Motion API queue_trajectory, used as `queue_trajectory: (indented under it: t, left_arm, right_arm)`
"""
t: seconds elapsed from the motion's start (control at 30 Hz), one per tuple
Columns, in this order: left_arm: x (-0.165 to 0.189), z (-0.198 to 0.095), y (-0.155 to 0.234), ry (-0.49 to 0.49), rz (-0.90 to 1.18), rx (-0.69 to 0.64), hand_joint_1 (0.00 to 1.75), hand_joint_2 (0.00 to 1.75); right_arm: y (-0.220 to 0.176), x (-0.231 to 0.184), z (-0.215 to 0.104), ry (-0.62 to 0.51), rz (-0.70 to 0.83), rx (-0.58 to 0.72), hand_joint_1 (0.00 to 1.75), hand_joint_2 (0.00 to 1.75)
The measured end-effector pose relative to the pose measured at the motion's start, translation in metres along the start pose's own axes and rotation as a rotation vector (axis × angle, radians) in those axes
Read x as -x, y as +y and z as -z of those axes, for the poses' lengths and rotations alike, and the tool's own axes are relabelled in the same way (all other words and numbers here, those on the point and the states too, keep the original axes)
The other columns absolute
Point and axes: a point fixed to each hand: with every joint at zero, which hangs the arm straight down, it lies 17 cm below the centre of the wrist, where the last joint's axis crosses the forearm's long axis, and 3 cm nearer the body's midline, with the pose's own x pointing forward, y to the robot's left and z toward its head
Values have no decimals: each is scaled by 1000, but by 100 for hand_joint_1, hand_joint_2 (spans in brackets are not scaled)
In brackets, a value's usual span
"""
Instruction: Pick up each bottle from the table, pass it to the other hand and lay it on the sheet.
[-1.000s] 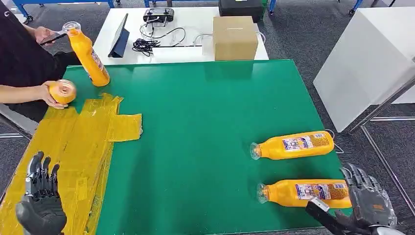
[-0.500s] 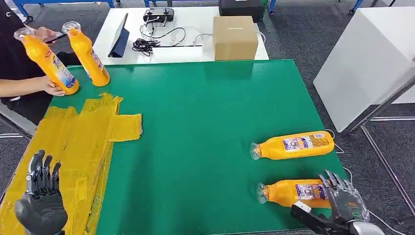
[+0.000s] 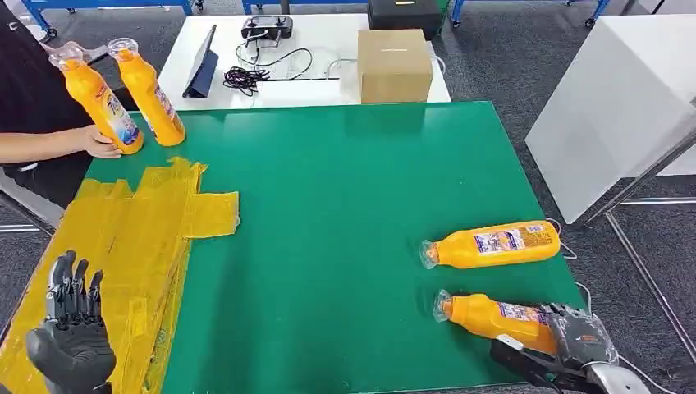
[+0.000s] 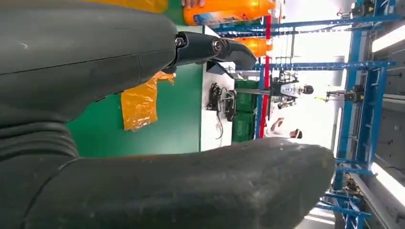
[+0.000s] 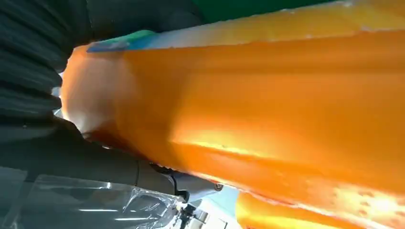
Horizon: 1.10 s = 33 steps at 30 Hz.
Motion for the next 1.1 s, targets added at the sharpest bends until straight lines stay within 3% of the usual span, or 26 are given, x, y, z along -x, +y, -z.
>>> queue_trajectory:
  t: [0.2,0.23,0.4,0.57,0.9,1.1]
  left_arm:
    - [4,-2,-5,26,-8,27,0,0]
    - [5,-4,-8,30,-18,43,0,175]
    - [1,-15,-28,37,-139,107,0,175]
    - [-2,-24,-50,49,-266,135,0,175]
    - [-11,-28,-79,49,-406,164,0,175]
    - [-13,-24,-103,41,-478,186,0,175]
  right_arm:
    - [-18,-20,3,-53,41,112,175,175]
    - [-23,-35,2,-101,75,147,175,175]
    - [-80,-134,-26,-396,319,361,175,175]
    - [-131,-211,-60,-608,503,491,175,175]
    - [-167,-278,-89,-800,668,524,175,175]
    - [-195,-327,-87,-842,735,553,175,175]
